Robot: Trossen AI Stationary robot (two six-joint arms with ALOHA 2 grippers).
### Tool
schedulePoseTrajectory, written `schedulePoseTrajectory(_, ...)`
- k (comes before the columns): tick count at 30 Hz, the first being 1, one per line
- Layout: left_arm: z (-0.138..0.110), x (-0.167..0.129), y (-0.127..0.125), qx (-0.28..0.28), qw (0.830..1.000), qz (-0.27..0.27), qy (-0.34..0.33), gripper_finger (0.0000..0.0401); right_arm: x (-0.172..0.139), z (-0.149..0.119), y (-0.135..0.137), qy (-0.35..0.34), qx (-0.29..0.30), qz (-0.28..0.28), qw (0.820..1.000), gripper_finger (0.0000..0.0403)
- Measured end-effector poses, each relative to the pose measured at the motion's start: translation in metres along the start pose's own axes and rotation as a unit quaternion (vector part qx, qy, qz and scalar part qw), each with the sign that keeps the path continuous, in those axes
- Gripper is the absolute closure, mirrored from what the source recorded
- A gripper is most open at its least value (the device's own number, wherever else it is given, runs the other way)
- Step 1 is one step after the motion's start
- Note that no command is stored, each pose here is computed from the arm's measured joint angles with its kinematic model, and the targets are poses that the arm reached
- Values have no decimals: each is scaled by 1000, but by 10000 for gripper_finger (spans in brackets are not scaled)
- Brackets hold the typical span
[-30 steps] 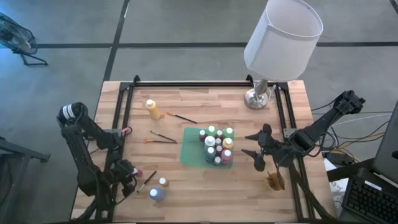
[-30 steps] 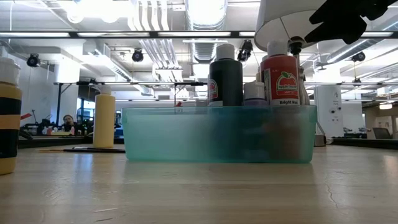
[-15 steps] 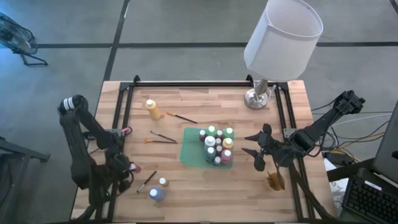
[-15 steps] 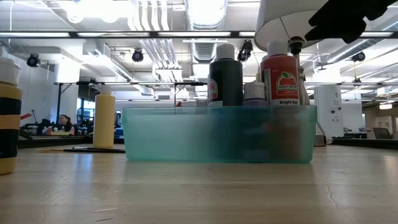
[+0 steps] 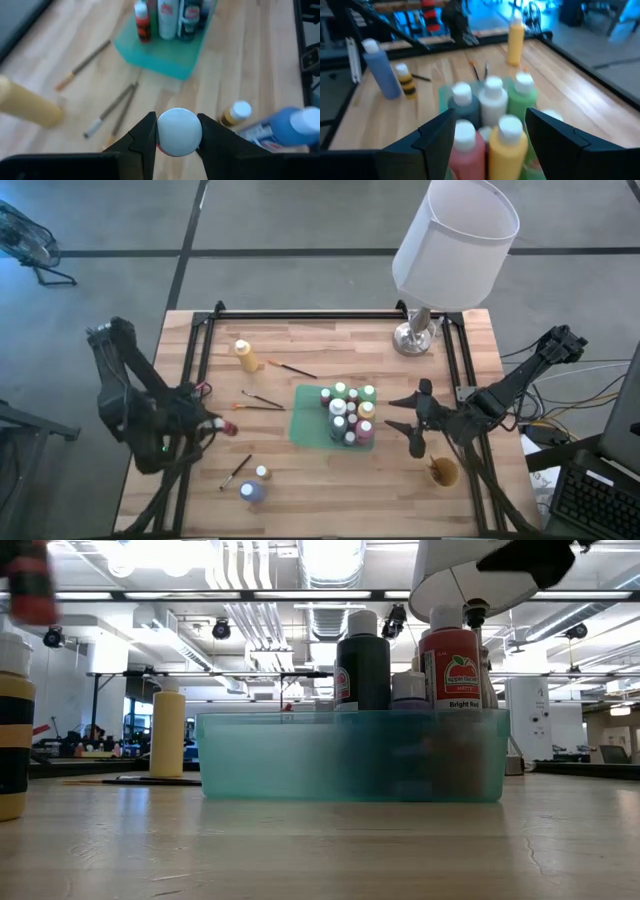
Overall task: Pick & Place Paint Supplies
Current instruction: Put the red paint bottle into the green bin
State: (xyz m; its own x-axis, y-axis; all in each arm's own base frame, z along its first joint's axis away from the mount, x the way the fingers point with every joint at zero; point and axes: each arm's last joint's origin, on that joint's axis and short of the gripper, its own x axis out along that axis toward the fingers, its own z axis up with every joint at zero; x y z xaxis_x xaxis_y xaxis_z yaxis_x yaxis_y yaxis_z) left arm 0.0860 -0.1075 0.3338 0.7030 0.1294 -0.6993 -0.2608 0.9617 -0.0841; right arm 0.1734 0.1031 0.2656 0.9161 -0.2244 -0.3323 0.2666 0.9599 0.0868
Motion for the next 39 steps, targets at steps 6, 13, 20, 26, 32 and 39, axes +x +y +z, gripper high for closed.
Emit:
schedulePoseTrajectory(6,44,-9,7,52,998,14,-36,283,3,9,8,-42,-33,19,998,151)
schedulePoseTrajectory(13,97,-16,10,87,991,49,-87,283,13,12,15,-52,-55,14,997,140)
schedulePoseTrajectory(20,130,-7,4,135,986,67,-78,283,23,11,17,-43,-82,-3,996,133)
schedulePoseTrajectory(26,135,7,-2,168,980,87,-60,283,21,12,15,-43,-84,-3,996,126)
schedulePoseTrajectory(32,135,10,0,167,980,96,-57,283,12,21,10,-60,-108,-1,992,116)
schedulePoseTrajectory(39,135,7,3,159,981,96,-62,283,10,23,9,-64,-124,-1,990,99)
